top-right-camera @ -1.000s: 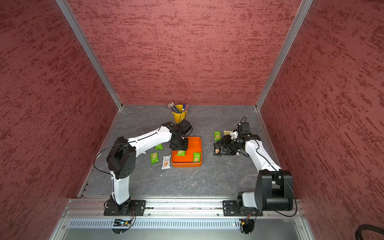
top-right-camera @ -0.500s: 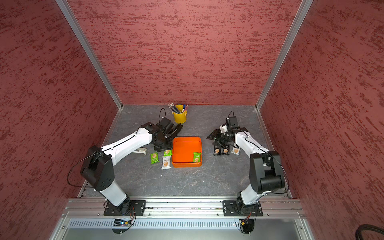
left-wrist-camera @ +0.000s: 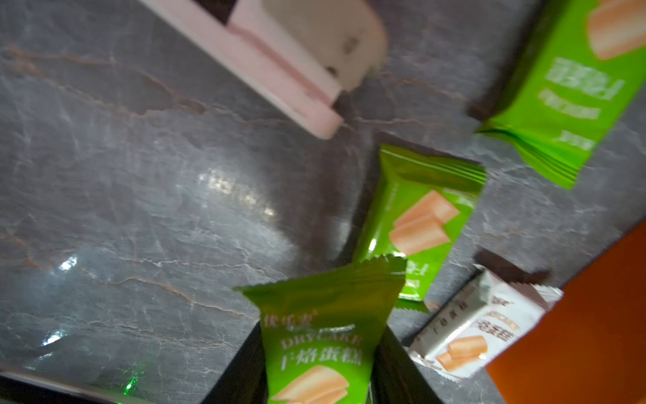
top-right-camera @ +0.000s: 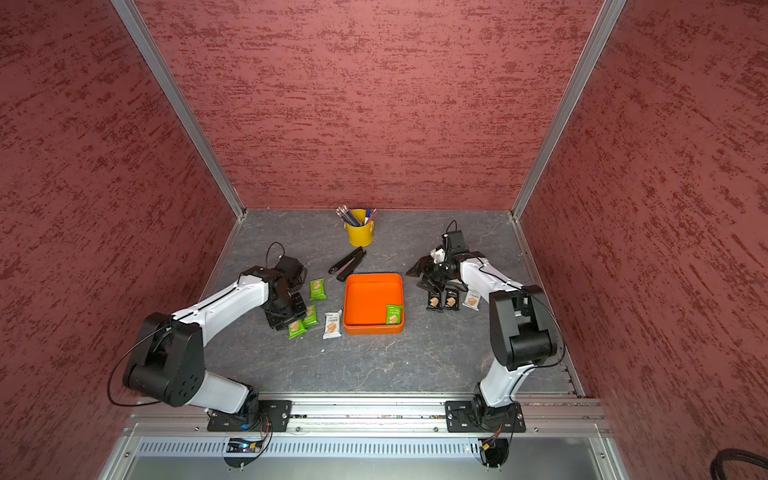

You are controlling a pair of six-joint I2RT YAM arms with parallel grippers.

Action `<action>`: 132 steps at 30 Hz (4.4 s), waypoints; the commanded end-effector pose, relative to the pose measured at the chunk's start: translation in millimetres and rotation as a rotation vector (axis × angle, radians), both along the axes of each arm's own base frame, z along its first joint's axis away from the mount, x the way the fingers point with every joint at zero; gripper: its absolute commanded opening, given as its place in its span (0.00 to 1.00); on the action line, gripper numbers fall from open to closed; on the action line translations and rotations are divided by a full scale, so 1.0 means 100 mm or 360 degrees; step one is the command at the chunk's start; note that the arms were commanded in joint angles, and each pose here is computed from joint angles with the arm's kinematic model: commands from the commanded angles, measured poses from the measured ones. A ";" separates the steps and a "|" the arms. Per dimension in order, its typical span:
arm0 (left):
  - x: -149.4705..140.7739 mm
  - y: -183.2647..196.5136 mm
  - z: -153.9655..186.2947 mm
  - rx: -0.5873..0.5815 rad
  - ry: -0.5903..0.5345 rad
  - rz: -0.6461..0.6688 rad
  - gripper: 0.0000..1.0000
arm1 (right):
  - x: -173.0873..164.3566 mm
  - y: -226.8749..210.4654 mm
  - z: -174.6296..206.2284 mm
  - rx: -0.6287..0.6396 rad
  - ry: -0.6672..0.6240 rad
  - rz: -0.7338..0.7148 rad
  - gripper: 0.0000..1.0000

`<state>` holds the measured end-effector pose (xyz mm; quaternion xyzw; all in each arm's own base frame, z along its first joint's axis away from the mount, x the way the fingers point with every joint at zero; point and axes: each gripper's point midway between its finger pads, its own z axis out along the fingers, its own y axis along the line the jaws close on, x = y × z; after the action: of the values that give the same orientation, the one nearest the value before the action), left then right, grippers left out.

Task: Take the cookies out of the storage box
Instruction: Place the cookie at the center of the board, then pick up the cookie from the storage box.

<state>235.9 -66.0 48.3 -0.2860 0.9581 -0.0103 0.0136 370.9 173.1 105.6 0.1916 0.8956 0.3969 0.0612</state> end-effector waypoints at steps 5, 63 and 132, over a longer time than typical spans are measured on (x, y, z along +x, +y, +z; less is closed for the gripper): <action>0.03 0.09 -0.13 -0.0004 -0.0008 0.0077 0.46 | 0.13 0.05 0.10 0.0019 -0.0080 0.0013 0.58; 1.14 -0.11 0.93 -0.0303 -0.0631 -0.0193 0.76 | -0.69 0.93 -0.60 -0.1210 0.0039 0.0401 0.59; 0.84 -0.02 1.14 -0.0303 -0.0709 -0.0049 0.76 | -0.69 1.03 -0.89 -0.1253 0.0001 0.0749 0.49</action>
<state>316.5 -71.4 155.9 -0.2649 0.9307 -0.1683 0.1882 299.9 268.7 20.3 -0.0581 0.9975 0.0209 0.0341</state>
